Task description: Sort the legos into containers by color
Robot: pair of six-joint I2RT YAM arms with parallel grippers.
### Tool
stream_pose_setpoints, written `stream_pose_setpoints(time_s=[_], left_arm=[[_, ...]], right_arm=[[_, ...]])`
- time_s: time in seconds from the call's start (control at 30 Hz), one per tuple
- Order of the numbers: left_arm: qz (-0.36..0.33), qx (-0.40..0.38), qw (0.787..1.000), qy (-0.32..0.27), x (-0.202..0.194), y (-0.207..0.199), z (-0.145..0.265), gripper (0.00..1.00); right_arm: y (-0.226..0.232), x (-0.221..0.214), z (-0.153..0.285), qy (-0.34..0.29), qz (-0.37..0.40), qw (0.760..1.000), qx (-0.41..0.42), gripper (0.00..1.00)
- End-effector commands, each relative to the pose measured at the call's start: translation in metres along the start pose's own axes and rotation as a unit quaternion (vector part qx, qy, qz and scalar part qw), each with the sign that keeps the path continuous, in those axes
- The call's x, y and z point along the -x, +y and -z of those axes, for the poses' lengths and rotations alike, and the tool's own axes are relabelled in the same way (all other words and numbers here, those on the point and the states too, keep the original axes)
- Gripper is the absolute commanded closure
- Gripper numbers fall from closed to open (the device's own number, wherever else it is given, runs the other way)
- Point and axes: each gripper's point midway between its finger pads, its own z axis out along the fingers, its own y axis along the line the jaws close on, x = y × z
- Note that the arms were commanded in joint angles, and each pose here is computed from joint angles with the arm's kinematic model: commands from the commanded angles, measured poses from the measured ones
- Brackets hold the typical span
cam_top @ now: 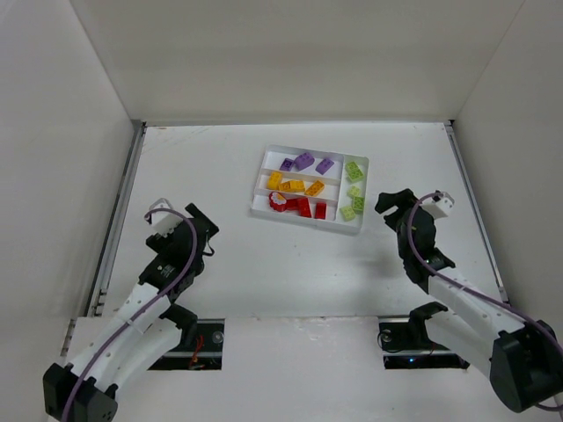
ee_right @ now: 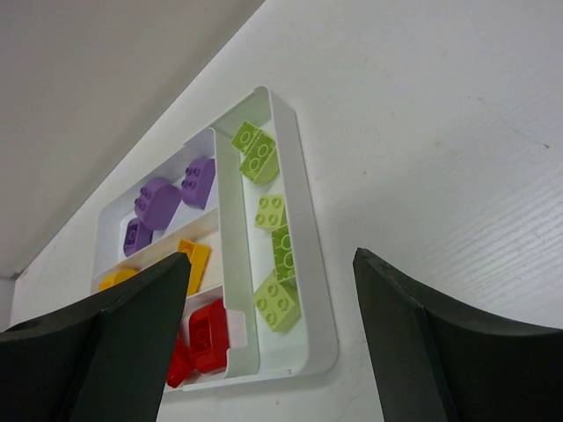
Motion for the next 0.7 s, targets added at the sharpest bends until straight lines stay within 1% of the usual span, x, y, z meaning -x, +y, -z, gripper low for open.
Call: stream_pose_setpoints(time_s=[0.0,0.13,0.17,0.33,0.53,0.67], left_arm=[[-0.004,0.060,0.998,0.015,-0.009,0.029,0.000,0.00],[-0.006,0.075,0.997,0.018,-0.009,0.035,-0.002,0.00],[-0.008,0.085,0.996,0.019,-0.008,0.039,-0.003,0.00],[-0.003,0.100,0.995,0.016,-0.004,0.049,-0.003,0.00],[-0.009,0.132,0.991,0.016,-0.004,0.063,-0.010,0.00],[-0.003,0.136,0.991,0.008,0.001,0.064,-0.013,0.00]], right_arm=[[0.002,0.017,0.001,-0.037,-0.026,0.999,-0.002,0.19],[0.001,0.016,0.000,-0.036,-0.027,0.999,-0.003,0.20],[0.001,0.016,0.001,-0.036,-0.029,0.999,-0.002,0.22],[-0.002,0.022,0.006,-0.046,-0.049,0.998,0.000,0.26],[0.001,0.019,0.005,-0.039,-0.049,0.998,0.003,0.27],[0.002,0.020,0.005,-0.038,-0.052,0.998,0.007,0.26]])
